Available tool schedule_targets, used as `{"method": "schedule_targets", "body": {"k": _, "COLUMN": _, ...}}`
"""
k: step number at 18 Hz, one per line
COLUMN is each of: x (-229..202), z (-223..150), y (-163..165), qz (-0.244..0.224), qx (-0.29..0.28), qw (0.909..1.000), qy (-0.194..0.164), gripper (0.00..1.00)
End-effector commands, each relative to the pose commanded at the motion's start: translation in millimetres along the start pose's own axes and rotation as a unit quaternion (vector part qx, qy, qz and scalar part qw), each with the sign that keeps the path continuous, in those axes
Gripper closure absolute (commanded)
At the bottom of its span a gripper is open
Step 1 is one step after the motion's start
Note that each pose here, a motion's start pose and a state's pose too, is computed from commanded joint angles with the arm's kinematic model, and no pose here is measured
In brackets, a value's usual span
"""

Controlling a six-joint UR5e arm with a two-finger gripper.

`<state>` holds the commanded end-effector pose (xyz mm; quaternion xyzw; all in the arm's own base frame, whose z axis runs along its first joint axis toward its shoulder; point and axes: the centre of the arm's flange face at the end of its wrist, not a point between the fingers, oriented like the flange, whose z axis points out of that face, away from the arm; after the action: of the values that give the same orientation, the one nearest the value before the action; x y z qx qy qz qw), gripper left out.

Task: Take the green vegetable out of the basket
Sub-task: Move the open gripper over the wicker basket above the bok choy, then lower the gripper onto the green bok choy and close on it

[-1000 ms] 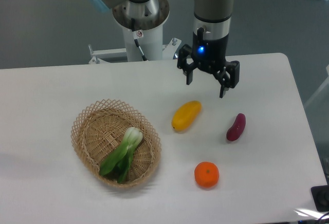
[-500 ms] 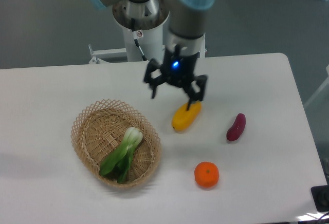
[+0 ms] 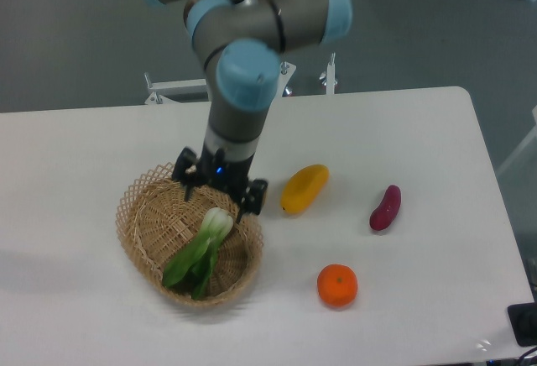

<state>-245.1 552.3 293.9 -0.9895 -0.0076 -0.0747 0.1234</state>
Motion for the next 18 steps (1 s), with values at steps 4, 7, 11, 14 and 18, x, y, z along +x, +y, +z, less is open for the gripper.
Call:
{"method": "schedule_targets", "body": {"k": 4, "x": 3, "z": 34, "y": -4, "qz": 0.014, "qx": -0.026, "qw": 0.9991, "qy": -0.032, "gripper": 0.0}}
{"method": "schedule_targets", "body": {"k": 7, "x": 1, "z": 50, "y": -5, "qz": 0.004, "qx": -0.026, "qw": 0.999, "qy": -0.036, "gripper": 0.0}}
{"method": "schedule_targets", "body": {"k": 11, "x": 2, "z": 58, "y": -6, "qz": -0.003, "qx": -0.028, "qw": 0.9987, "qy": -0.043, "gripper": 0.0}}
{"method": "schedule_targets", "body": {"k": 14, "x": 0, "z": 61, "y": -5, "qz": -0.002, "qx": -0.036, "qw": 0.9981, "qy": -0.051, "gripper": 0.0}}
{"method": "schedule_targets", "body": {"k": 18, "x": -1, "z": 70, "y": -4, "qz": -0.005, "qx": -0.044, "qw": 0.9978, "qy": -0.05, "gripper": 0.0}}
